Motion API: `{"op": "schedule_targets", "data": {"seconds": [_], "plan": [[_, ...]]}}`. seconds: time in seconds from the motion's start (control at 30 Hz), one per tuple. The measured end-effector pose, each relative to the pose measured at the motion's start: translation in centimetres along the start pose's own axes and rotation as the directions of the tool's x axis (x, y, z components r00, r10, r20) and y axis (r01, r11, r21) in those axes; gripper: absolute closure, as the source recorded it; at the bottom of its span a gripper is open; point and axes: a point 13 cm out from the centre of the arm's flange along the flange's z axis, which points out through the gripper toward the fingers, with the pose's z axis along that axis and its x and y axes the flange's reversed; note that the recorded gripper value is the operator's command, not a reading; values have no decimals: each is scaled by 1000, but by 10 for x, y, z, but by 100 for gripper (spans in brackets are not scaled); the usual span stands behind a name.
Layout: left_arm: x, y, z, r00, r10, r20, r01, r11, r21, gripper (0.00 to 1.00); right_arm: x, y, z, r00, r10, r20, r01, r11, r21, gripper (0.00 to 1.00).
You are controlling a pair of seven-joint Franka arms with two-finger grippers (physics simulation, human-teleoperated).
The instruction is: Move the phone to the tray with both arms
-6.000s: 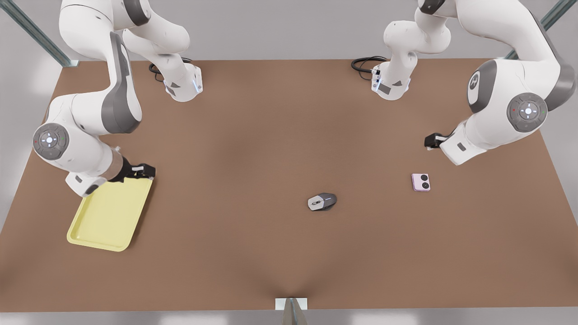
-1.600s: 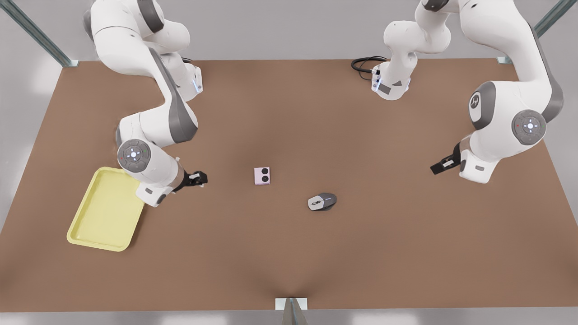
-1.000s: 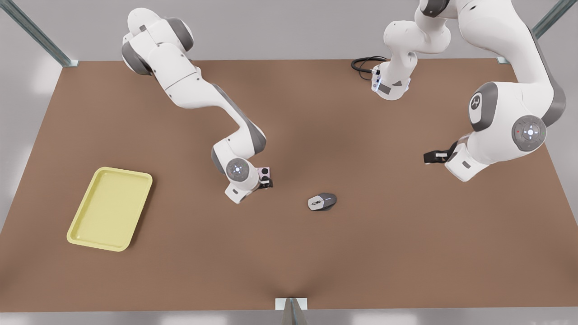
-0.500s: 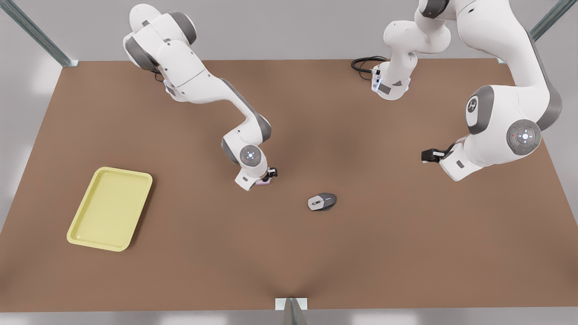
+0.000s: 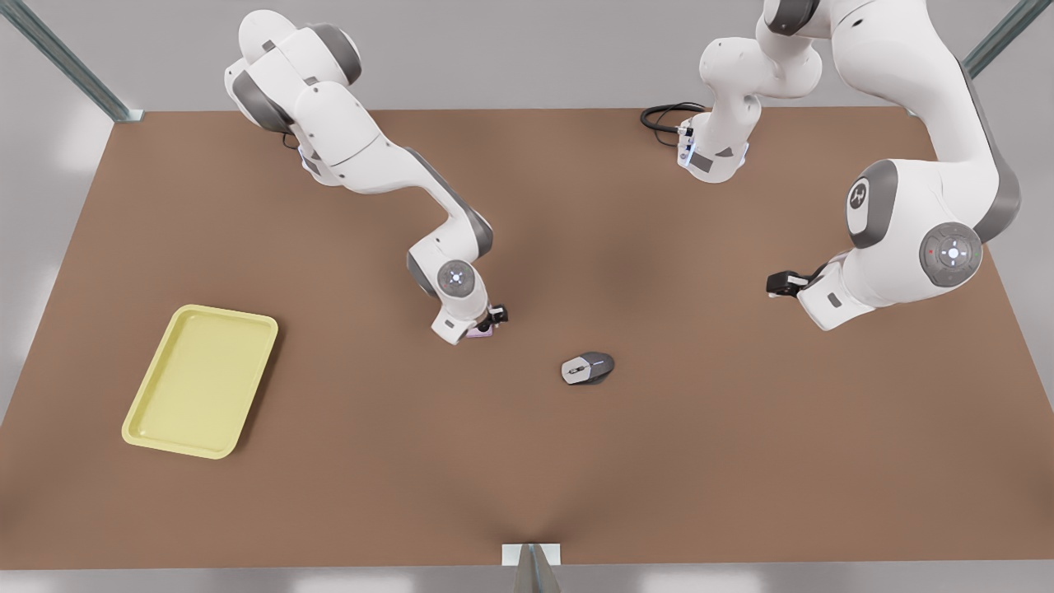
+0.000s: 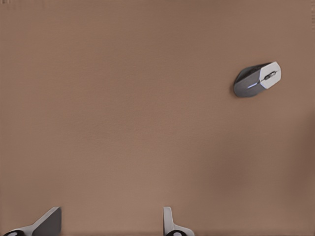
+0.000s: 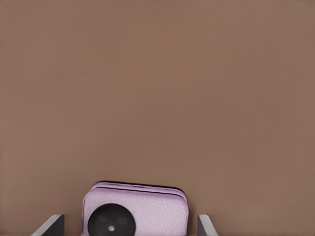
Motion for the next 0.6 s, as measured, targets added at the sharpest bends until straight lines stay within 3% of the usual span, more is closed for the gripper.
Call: {"op": "schedule_targets", "data": {"seconds": [0.33,0.47,0.6], "plan": [[-2,-1,4,1000,23,-7,-23,1000,0,0,11,-5,9,1000,-6,-16,6,1000,11,0],[-2,-1,4,1000,28,-7,-28,1000,0,0,12,-6,9,1000,-5,-19,5,1000,12,18],[-2,-1,4,999,32,-6,-32,999,0,0,6,-4,0,1000,-2,-7,2,1000,4,22]]}}
